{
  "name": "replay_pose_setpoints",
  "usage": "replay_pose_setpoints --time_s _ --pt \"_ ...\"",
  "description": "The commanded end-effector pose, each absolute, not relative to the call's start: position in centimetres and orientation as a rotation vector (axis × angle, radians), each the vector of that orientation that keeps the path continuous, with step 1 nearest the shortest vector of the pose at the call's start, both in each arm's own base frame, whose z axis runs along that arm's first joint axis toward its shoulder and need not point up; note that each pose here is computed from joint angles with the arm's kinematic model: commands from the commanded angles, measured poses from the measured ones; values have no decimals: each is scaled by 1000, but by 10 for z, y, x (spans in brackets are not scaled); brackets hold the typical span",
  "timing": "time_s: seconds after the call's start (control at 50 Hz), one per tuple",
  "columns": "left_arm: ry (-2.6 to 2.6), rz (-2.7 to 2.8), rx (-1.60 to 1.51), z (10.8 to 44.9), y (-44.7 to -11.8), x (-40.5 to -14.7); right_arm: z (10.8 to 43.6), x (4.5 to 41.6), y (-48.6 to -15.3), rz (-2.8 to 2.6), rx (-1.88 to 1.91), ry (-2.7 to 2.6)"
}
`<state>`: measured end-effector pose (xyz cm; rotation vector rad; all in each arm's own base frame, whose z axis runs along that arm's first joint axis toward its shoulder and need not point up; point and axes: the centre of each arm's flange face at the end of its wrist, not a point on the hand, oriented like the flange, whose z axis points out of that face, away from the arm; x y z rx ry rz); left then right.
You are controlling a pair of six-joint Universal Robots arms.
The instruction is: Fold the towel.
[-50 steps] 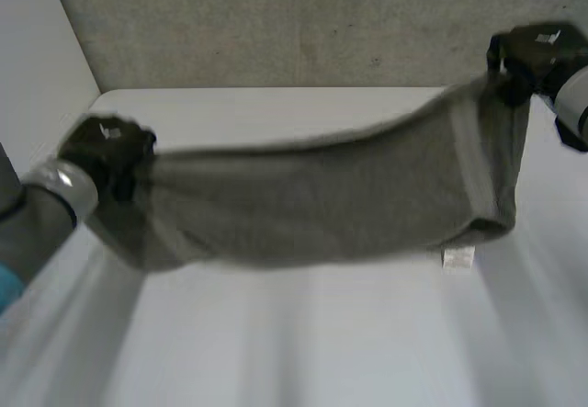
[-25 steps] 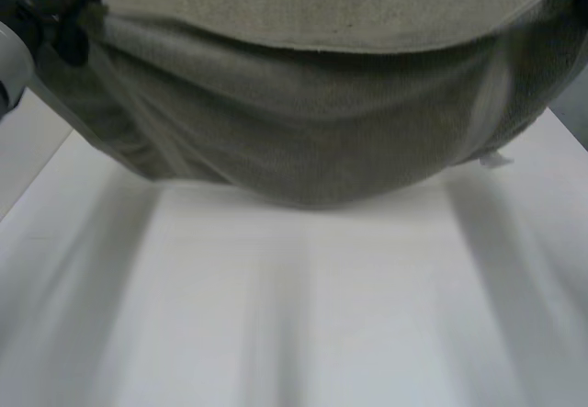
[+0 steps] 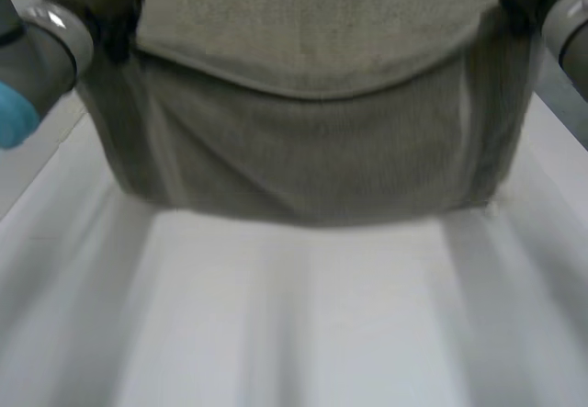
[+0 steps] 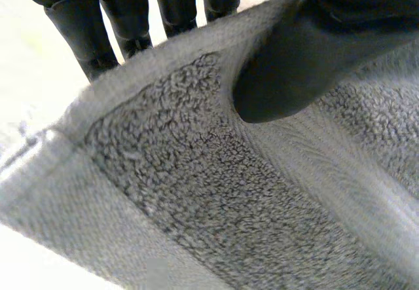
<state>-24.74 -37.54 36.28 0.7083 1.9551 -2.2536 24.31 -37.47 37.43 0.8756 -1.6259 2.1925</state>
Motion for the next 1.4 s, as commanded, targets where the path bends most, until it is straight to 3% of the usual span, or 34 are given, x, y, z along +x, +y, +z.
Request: replay_pose_setpoints --time_s 0.02,0.18,0.28,0.44,0.56,0.7,0.86,1.1,1.4 --pt "1759 -2704 387 429 -373 -237 430 237 -358 2458 637 -1359" --pt "2002 -2487 475 390 -369 -234 387 241 -350 2305 846 -1634" --pt "2251 -2197 584 324 -370 -221 340 241 -344 2180 994 -1818" --pt "2421 -1953 766 263 -339 -212 292 226 -331 2005 1061 -2003" --pt "2382 -1934 841 255 -314 -206 290 211 -318 1958 1039 -2023" --pt "2305 -1974 895 273 -270 -191 317 193 -285 1964 1013 -2004" --pt "2293 -2021 925 277 -253 -181 317 180 -274 1877 1085 -2109" --pt "2416 -1865 1020 226 -277 -193 276 181 -299 1737 1124 -2242" --pt "2367 -1713 1061 173 -350 -221 209 177 -373 1607 894 -2438"
